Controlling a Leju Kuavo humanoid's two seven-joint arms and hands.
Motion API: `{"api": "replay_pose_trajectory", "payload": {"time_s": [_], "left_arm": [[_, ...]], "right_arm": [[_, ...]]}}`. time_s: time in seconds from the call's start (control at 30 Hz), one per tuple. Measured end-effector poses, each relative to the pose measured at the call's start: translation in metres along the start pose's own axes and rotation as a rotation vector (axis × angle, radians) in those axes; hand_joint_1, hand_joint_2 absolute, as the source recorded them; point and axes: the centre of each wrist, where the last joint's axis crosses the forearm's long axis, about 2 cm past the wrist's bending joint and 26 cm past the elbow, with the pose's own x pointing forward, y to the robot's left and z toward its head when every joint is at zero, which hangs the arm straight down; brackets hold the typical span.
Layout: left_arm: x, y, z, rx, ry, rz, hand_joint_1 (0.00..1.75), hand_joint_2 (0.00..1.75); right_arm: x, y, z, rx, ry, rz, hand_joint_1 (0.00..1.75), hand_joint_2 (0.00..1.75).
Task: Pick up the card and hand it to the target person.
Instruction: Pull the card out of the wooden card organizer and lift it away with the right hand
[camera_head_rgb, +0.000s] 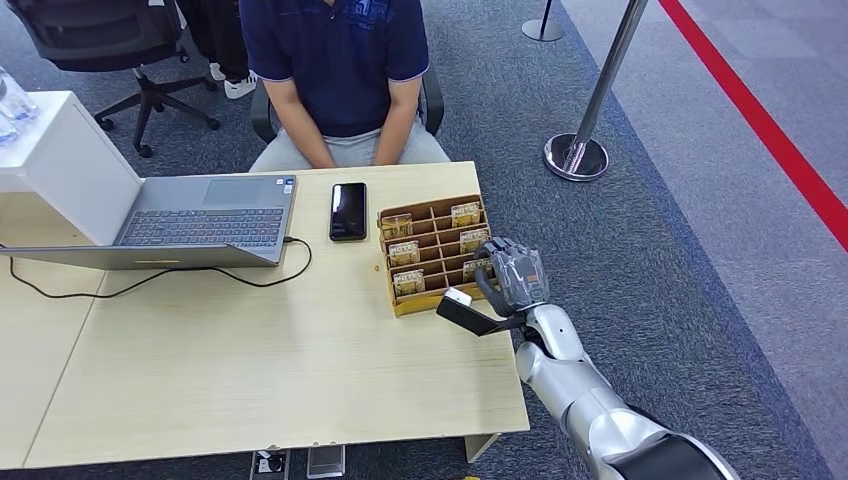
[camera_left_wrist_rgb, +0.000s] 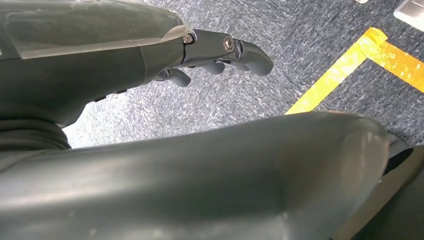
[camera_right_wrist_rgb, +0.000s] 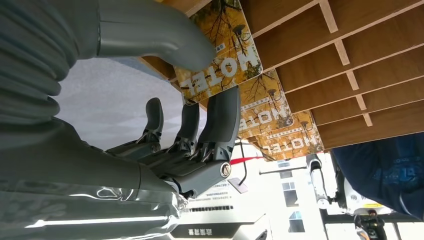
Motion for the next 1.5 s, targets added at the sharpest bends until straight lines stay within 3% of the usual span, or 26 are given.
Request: {"api": "replay_pose_trajectory", "payload": {"time_s": [0.5,0.63,1.03,1.5], "left_arm": [[0.0003,0.0003,0.0000,0.002,-0.004,0.001,0.00,0.00],[0.0011,0.0011,-0.0001,0.002,-0.022,-0.003,0.00,1.75],[0.0021,0.0007,-0.0001,-0.044,-0.029,-0.020,0.00,1.75],[0.0090,0.0083,-0.0007,0.015,-0.044,-0.021,0.00,1.75]], "right_arm": [[0.0004,-0.0004,-0.0013,0.010,-0.013,0.030,1.34,1.75],[0.0004,-0.0004,-0.0013,0.012,-0.017,0.036,1.44,1.75],[-0.0007,-0.0010,-0.0014,0.010,-0.041,0.044,1.43,1.75],[-0.0021,-0.0016,0.0016,-0.023,-0.041,0.000,1.43,1.75]]}}
